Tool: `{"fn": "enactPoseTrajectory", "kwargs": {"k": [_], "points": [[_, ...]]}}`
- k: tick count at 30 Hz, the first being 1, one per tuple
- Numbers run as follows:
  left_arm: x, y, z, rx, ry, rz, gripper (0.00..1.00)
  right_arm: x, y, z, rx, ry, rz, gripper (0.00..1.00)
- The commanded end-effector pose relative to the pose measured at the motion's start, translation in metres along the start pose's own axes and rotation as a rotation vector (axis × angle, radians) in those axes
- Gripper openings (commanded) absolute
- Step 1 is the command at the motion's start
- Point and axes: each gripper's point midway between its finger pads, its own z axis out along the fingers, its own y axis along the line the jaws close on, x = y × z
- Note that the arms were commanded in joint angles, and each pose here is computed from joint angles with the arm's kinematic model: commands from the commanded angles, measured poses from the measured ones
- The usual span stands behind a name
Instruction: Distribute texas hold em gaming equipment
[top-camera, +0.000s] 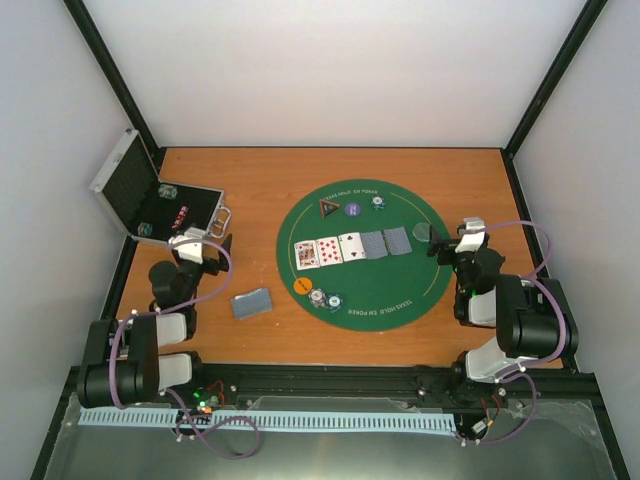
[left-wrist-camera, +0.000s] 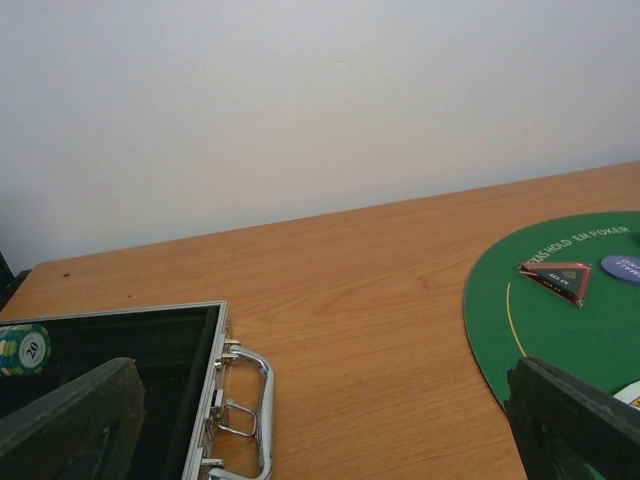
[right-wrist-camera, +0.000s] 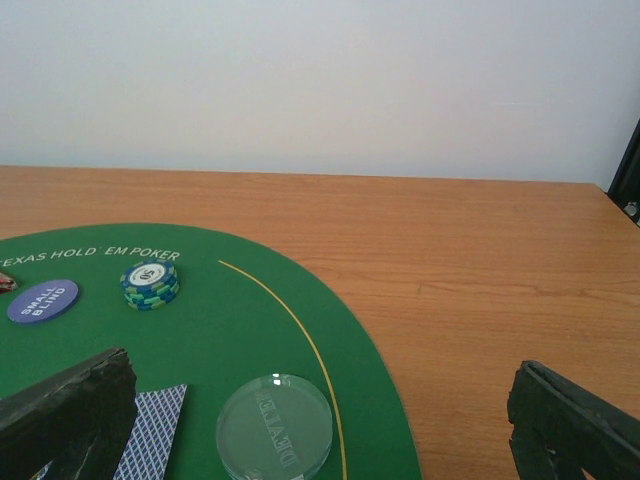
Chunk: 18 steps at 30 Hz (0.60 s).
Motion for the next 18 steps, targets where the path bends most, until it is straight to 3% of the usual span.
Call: {"fn": "enactPoseTrajectory", "kwargs": {"k": [1,3,5,10,14,18], "points": [[-0.022,-0.005,-0.001,0.043,-0.086,0.084,1.0,-0.008,0.0,0.003,-0.003,-0.024,-0.024,1.0],[-0.026,0.0,-0.014,-0.018,-0.14,0.164,1.0,-0.008,0.0,0.003,-0.003,-0.024,-0.024,1.0],[-0.03,0.015,-0.02,-0.09,-0.158,0.139,1.0,-0.008,0.0,0.003,-0.003,-0.023,-0.024,1.0],[-0.024,0.023,-0.007,-0.053,-0.108,0.088,1.0,-0.008,0.0,0.003,-0.002,-0.025,-0.024,1.0],[-0.021,0.021,-0.007,-0.041,-0.161,0.1,1.0,-0.008,0.0,0.003,-0.002,-0.025,-0.024,1.0],[-0.006,0.025,0.002,-0.038,-0.109,0.074,1.0,-0.008,0.0,0.004,0.0,-0.022,-0.025,1.0]]}}
